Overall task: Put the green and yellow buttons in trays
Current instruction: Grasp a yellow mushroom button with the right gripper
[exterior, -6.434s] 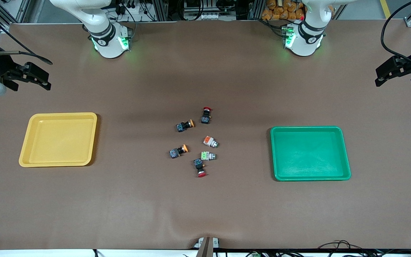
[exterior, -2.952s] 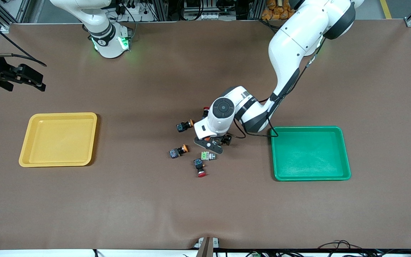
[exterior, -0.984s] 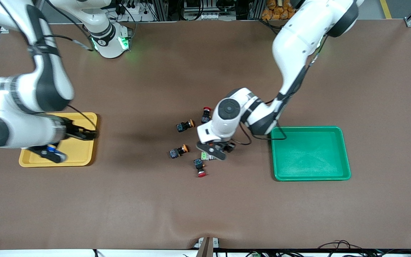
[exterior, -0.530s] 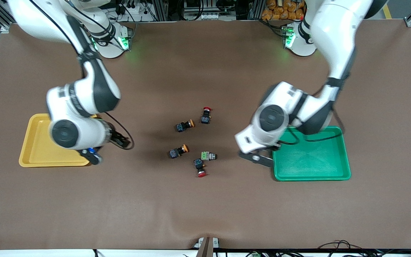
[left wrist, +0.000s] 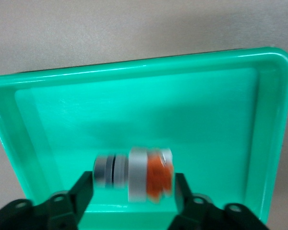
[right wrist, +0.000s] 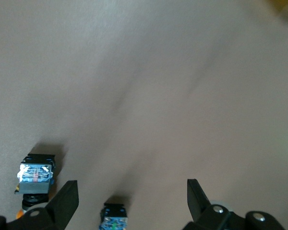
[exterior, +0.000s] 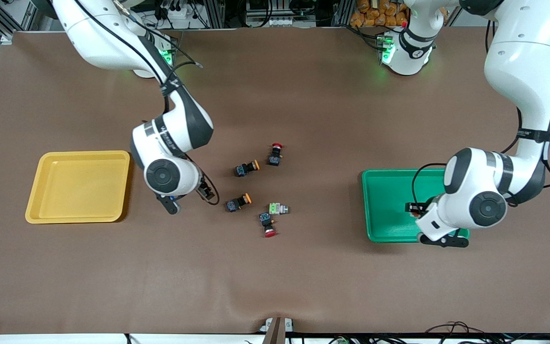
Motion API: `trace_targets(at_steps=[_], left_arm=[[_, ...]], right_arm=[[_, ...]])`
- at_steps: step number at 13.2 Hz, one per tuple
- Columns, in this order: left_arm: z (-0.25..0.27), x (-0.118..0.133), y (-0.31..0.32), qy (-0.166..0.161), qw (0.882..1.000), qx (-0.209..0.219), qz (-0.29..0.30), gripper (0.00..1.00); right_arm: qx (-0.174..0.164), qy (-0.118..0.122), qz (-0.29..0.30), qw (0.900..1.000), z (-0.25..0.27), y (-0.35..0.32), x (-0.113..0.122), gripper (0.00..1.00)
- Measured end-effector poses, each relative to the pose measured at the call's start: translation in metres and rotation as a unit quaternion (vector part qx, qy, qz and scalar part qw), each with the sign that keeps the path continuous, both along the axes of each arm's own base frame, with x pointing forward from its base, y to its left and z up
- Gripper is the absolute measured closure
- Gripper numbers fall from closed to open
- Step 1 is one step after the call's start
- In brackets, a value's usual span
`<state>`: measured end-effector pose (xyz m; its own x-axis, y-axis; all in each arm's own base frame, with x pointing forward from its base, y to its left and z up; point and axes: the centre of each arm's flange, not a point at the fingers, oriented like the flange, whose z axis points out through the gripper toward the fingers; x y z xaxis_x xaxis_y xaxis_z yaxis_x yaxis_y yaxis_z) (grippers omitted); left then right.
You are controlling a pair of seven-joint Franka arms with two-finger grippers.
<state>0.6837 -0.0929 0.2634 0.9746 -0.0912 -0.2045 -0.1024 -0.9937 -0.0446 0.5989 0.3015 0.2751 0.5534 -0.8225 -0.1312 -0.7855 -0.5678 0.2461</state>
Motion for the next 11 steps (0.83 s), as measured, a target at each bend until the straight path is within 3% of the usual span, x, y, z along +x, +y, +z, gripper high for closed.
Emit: trace_targets(at_steps=[2, 3, 6, 11], left_arm=[[-0.001, -0.002, -0.005, 0.001, 1.0, -0.001, -0.001, 0.0], [-0.001, -0.002, -0.004, 0.002, 1.0, -0.001, 0.0, 0.0], [0.016, -0.001, -0.002, -0.01, 1.0, -0.001, 0.002, 0.0], [0.038, -0.006, -0.035, -0.021, 1.0, -0.018, 0.006, 0.0]], right_arm=[[0.016, -0.034, -0.016, 0.999, -0.028, 0.006, -0.003, 0.0], [0.023, -0.042, -0.026, 0.999, -0.043, 0.011, -0.007, 0.0], [0.031, -0.029, -0.05, 0.998, -0.064, 0.035, -0.024, 0.0], [0.011, -0.014, -0.069, 0.997, -0.071, 0.081, -0.06, 0.0]])
